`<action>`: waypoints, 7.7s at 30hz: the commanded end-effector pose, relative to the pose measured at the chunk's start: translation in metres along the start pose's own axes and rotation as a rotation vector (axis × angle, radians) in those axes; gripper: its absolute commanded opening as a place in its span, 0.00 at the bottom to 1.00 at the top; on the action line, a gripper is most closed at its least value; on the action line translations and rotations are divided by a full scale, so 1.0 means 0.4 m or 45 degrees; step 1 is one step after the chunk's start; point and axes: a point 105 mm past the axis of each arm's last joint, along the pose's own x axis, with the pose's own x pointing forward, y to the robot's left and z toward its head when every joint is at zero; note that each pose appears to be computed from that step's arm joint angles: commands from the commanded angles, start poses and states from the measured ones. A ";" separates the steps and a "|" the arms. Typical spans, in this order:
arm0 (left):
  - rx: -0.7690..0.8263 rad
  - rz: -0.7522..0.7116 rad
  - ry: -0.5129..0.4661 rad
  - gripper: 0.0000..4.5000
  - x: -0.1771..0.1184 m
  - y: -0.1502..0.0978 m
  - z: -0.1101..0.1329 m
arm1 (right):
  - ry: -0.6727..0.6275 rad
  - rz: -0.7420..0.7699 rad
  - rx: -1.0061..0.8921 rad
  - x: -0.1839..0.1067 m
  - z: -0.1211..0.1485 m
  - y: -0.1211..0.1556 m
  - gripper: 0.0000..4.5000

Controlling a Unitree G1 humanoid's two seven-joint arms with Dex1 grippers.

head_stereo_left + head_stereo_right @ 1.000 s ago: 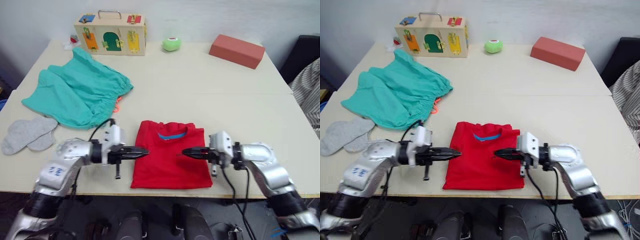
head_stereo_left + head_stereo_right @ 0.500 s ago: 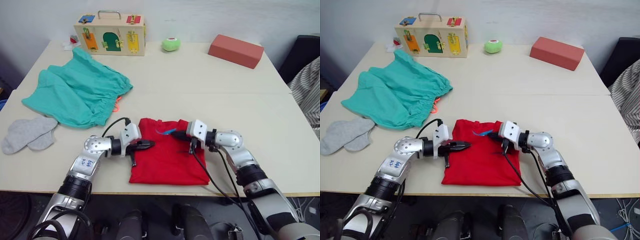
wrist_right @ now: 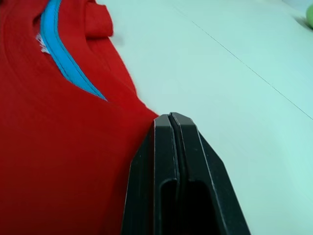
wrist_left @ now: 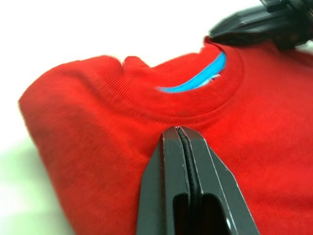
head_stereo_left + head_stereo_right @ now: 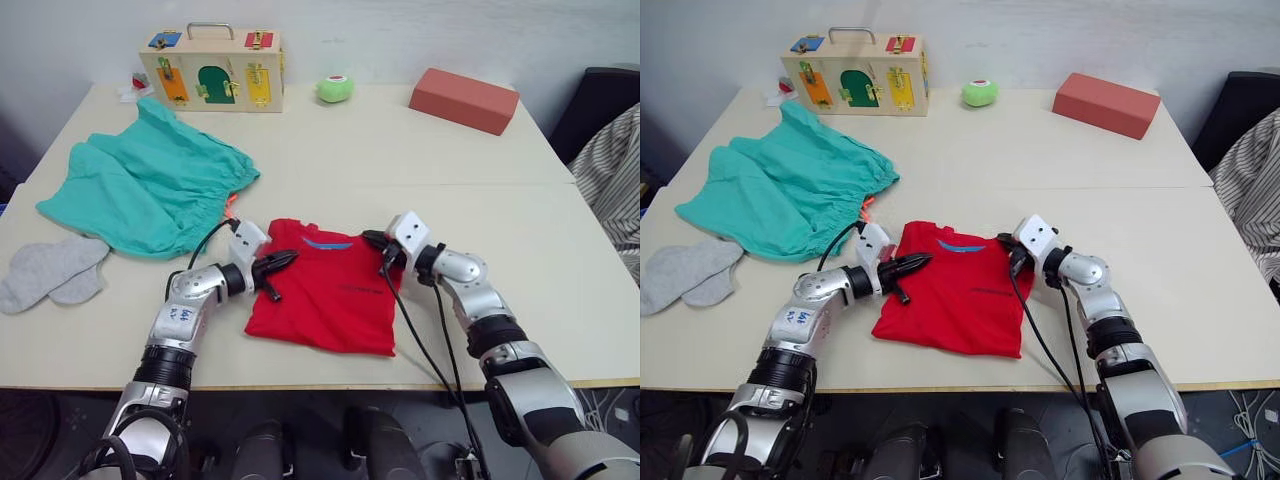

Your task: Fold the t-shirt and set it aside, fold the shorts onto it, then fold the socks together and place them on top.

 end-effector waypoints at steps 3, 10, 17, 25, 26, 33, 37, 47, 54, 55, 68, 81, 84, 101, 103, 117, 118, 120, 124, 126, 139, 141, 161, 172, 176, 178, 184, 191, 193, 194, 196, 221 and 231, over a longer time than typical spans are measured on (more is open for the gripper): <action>-0.084 -0.066 -0.125 0.01 -0.033 -0.015 0.063 | -0.147 -0.036 -0.025 -0.030 0.066 -0.021 0.00; 0.146 -0.186 -0.115 0.01 -0.017 -0.031 0.084 | -0.264 0.216 -0.008 -0.020 0.131 0.116 0.00; 0.286 -0.152 -0.026 0.01 0.004 -0.005 0.026 | -0.183 0.286 0.005 -0.042 0.067 0.192 0.00; 0.323 -0.083 -0.017 0.01 -0.097 0.037 -0.022 | -0.047 0.125 0.075 -0.138 -0.026 0.124 0.00; 0.322 -0.082 -0.052 0.01 -0.111 0.037 -0.012 | -0.053 0.093 0.088 -0.145 -0.024 0.111 0.00; 0.294 -0.500 -0.160 0.01 -0.157 -0.125 0.065 | -0.300 0.249 0.166 -0.164 0.106 0.164 0.00; 0.318 -0.568 -0.024 0.01 -0.144 -0.192 0.003 | -0.258 0.438 0.162 -0.153 0.106 0.273 0.00; 0.239 -0.454 0.166 0.01 -0.204 -0.164 -0.108 | -0.123 0.274 0.218 -0.159 0.010 0.225 0.00; 0.133 -0.331 0.206 0.01 -0.297 -0.125 -0.116 | -0.111 0.125 0.249 -0.177 -0.003 0.147 0.00; 0.112 -0.355 0.175 0.01 -0.304 -0.132 -0.102 | -0.123 0.134 0.243 -0.179 0.003 0.147 0.00; 0.198 -0.407 -0.026 0.01 -0.158 -0.115 -0.004 | -0.234 0.425 0.222 -0.162 0.069 0.256 0.00; 0.089 -0.531 -0.147 0.09 -0.204 -0.117 0.008 | -0.134 0.233 0.473 -0.318 0.040 0.141 0.08; 0.149 -0.553 -0.129 0.27 -0.239 -0.120 0.031 | -0.018 0.259 0.644 -0.366 0.041 0.125 0.27; 0.321 -0.754 -0.155 0.99 -0.310 -0.239 0.063 | 0.538 0.501 1.496 -0.242 0.033 0.215 1.00; 0.317 -0.759 -0.161 1.00 -0.309 -0.242 0.063 | 0.592 0.532 1.492 -0.232 0.035 0.231 0.92; 0.347 -0.717 -0.174 1.00 -0.297 -0.225 0.071 | 0.756 0.457 1.351 -0.262 -0.016 0.237 0.01; 0.347 -0.716 -0.174 1.00 -0.296 -0.224 0.071 | 0.763 0.431 1.345 -0.273 -0.023 0.226 0.01; 0.347 -0.715 -0.176 1.00 -0.293 -0.222 0.072 | 0.780 0.336 1.324 -0.311 -0.042 0.182 0.01; 0.343 -0.711 -0.184 1.00 -0.287 -0.218 0.076 | 0.778 0.145 1.271 -0.391 -0.069 0.082 0.01; 0.334 -0.713 -0.185 1.00 -0.285 -0.216 0.074 | 0.813 0.007 1.216 -0.467 -0.095 0.006 0.01; 0.323 -0.729 -0.173 1.00 -0.279 -0.204 0.068 | 1.065 -0.404 0.925 -0.786 -0.210 -0.206 0.01; 0.325 -0.727 -0.170 1.00 -0.280 -0.203 0.070 | 1.116 -0.432 0.881 -0.804 -0.218 -0.222 0.01; 0.330 -0.668 -0.161 1.00 -0.286 -0.158 0.072 | 0.979 -0.583 0.825 -0.802 -0.209 -0.280 0.24; 0.306 -0.373 -0.140 1.00 -0.327 -0.038 0.089 | 0.325 -0.376 -0.118 -0.714 0.111 -0.287 0.99; 0.385 -0.143 -0.095 1.00 -0.390 0.041 0.061 | 0.150 -0.185 -0.280 -0.636 0.159 -0.183 0.99; 0.400 -0.029 -0.092 1.00 -0.430 0.068 0.056 | 0.049 -0.087 -0.336 -0.596 0.167 -0.123 0.99; 0.356 0.206 -0.009 1.00 -0.571 0.069 0.001 | -0.159 0.105 -0.295 -0.496 0.144 0.013 0.99; 0.249 0.695 0.060 1.00 -0.804 0.015 -0.099 | -0.352 0.294 -0.147 -0.392 0.120 0.140 0.99; 0.234 0.825 0.088 1.00 -0.857 -0.011 -0.123 | -0.381 0.323 -0.129 -0.377 0.119 0.157 0.99; 0.222 0.897 0.114 1.00 -0.886 -0.024 -0.140 | -0.386 0.337 -0.129 -0.372 0.116 0.164 0.99; 0.184 1.013 0.145 1.00 -0.931 -0.052 -0.169 | -0.389 0.353 -0.137 -0.365 0.113 0.171 0.99; 0.670 0.352 0.407 1.00 -0.341 0.279 0.075 | -0.483 0.144 -0.018 -0.301 0.177 0.183 0.99; 0.667 0.208 0.596 0.60 -0.284 0.309 0.069 | -0.427 -0.069 -0.036 -0.328 0.173 0.155 1.00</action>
